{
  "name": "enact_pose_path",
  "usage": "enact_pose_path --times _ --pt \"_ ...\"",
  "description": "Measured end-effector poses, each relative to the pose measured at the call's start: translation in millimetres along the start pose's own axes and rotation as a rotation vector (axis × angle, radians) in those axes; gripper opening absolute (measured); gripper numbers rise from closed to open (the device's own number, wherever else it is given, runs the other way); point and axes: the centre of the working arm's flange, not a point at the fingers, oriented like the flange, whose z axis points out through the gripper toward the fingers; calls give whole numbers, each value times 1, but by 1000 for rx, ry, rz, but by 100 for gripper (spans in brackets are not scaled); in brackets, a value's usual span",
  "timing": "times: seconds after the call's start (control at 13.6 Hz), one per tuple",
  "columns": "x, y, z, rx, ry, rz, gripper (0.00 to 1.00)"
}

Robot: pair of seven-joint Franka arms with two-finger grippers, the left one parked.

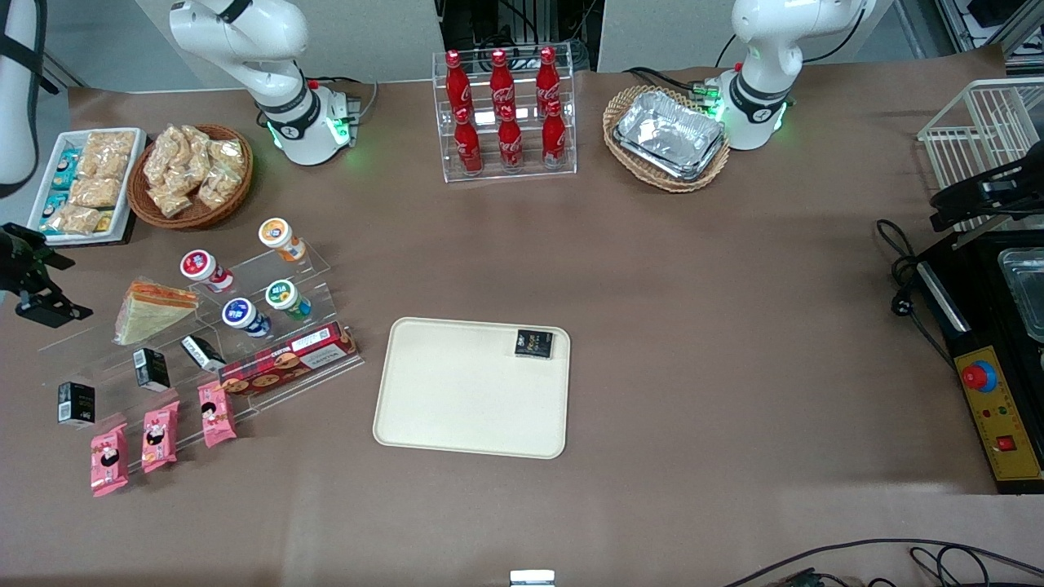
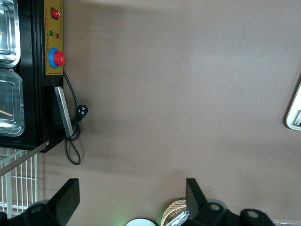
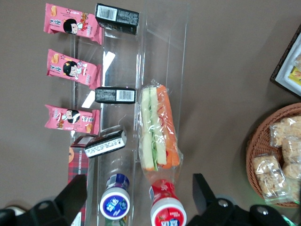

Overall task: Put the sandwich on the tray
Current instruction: 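Lower the right gripper around the wrapped sandwich and close it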

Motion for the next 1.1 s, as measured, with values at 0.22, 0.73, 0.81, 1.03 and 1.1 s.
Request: enact_pose_path --times 0.22,0.73,0.81,1.03,1.1 --pt "-1 1 22 -3 -3 0 100" --pt "-12 26 86 8 -8 -5 100" --pt "-14 28 91 11 -8 -6 100" --pt "-20 32 108 26 3 -9 100" --pt "-21 32 113 29 6 -11 100"
